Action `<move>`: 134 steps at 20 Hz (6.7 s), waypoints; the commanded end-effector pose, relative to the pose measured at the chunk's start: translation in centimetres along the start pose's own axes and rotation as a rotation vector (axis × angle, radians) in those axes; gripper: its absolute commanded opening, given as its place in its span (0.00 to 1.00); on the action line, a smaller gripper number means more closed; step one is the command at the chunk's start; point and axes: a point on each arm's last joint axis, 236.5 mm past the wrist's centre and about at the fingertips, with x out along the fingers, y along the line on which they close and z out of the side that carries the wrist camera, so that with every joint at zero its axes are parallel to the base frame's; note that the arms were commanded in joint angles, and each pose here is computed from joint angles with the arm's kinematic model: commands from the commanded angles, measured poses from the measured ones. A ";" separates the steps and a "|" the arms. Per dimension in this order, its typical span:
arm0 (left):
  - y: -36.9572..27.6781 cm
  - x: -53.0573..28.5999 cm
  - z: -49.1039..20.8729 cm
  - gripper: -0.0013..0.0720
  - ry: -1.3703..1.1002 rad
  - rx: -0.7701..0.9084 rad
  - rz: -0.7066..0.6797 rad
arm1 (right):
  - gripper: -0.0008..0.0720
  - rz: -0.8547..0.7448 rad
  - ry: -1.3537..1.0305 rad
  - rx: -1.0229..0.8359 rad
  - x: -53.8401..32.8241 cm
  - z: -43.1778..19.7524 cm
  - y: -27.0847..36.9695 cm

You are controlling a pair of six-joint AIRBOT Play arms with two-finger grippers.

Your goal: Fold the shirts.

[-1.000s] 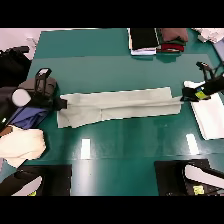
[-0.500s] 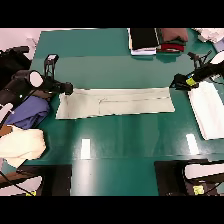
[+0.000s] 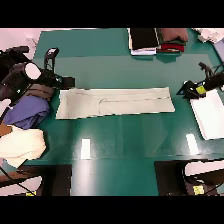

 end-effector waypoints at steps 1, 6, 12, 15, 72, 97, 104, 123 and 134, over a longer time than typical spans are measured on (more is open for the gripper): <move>-3.4 0.4 0.0 0.05 -0.009 0.016 -0.071 | 0.74 0.150 0.053 0.070 3.1 -1.9 -0.1; -9.1 3.2 -3.3 0.05 0.071 0.087 -0.144 | 0.52 0.232 0.056 0.038 7.5 -1.1 3.6; -15.1 8.4 -4.8 0.05 0.129 0.108 -0.234 | 0.03 0.229 -0.013 -0.171 3.5 1.5 9.8; -17.8 11.0 -4.7 0.05 0.151 0.129 -0.266 | 0.03 0.230 -0.118 -0.293 -2.2 2.7 15.4; -4.7 -19.7 14.5 0.05 -0.416 0.182 -0.041 | 0.08 0.397 0.200 -0.389 23.6 -6.8 36.4; -18.4 -19.4 11.9 0.05 -0.445 0.367 -0.278 | 0.03 -0.129 -0.883 0.273 -24.1 8.0 -5.8; -18.4 -19.3 11.8 0.05 -0.440 0.376 -0.275 | 0.03 -0.102 -0.890 0.122 -29.0 7.3 0.7; -18.4 -19.4 12.1 0.05 -0.458 0.402 -0.267 | 0.87 -0.421 -0.479 0.497 -20.5 -11.7 -13.2; -18.5 -19.6 12.4 0.05 -0.469 0.395 -0.272 | 0.87 -0.024 -0.597 -0.247 -16.8 -3.6 15.8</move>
